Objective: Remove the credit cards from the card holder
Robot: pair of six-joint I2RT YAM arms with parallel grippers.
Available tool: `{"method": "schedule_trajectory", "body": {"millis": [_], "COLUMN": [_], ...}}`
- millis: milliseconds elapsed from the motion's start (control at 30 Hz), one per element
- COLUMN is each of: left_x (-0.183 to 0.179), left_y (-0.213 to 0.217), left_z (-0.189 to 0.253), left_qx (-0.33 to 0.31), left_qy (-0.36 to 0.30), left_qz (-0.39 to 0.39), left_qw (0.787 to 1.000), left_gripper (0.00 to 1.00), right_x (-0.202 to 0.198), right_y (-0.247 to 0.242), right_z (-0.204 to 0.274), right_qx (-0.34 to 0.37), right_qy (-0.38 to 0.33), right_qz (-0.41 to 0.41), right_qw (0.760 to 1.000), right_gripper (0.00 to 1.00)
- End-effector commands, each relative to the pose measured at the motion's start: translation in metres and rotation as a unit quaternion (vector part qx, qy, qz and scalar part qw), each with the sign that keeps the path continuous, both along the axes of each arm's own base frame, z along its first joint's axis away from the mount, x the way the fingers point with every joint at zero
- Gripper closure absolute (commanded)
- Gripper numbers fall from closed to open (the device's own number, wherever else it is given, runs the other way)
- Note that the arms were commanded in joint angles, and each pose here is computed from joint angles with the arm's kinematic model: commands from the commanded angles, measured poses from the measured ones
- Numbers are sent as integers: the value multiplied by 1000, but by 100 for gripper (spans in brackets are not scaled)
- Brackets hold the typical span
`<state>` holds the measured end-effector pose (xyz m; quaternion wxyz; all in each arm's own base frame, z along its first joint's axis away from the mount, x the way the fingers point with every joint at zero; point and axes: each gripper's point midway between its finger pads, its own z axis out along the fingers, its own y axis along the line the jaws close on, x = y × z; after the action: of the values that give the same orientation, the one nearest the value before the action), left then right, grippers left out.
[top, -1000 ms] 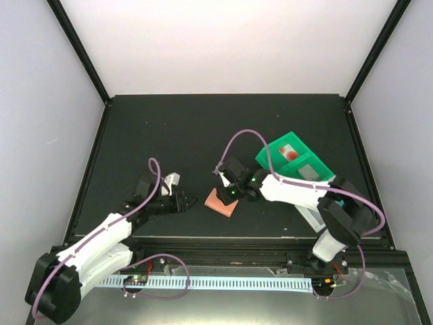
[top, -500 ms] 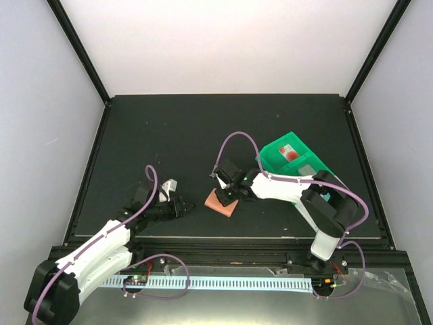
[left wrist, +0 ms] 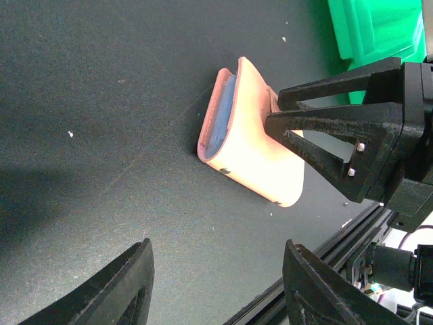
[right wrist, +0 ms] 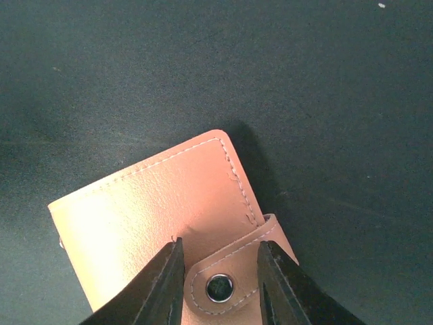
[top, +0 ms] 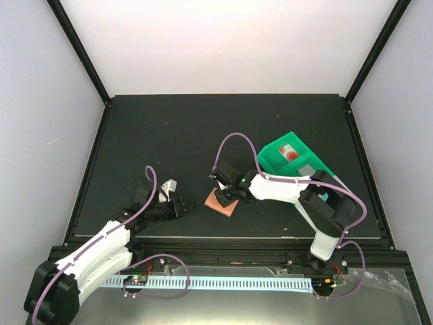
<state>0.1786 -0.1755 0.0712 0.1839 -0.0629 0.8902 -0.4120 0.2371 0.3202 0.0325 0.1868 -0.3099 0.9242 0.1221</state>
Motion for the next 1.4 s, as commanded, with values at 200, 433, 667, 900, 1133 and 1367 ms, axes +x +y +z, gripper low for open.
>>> {"method": "schedule_trajectory", "body": {"millis": [200, 433, 667, 900, 1133, 1367], "left_x": [1, 1, -1, -5, -5, -4], "left_y": [-2, -2, -12, -29, -32, -31], "left_z": [7, 9, 18, 51, 83, 78], "left_qx": [-11, -14, -52, -141, -204, -199], "left_qy": [-13, -13, -20, -61, -109, -92], "left_qz": [-5, -4, -21, -52, -51, -40], "left_qw": [1000, 1000, 998, 987, 972, 975], "left_gripper": [45, 45, 42, 27, 19, 25], "right_x": [1, -1, -13, -33, -48, -53], "right_y": [-15, -15, -6, 11, 24, 30], "right_z": [6, 17, 38, 86, 138, 155], "right_qx": [-29, -13, 46, 175, 309, 358], "right_qy": [-29, -29, -7, 23, 57, 76], "right_qz": [-18, -24, -28, -35, -56, -62], "right_qw": [999, 999, 999, 984, 948, 928], "right_gripper": [88, 99, 99, 99, 99, 99]}}
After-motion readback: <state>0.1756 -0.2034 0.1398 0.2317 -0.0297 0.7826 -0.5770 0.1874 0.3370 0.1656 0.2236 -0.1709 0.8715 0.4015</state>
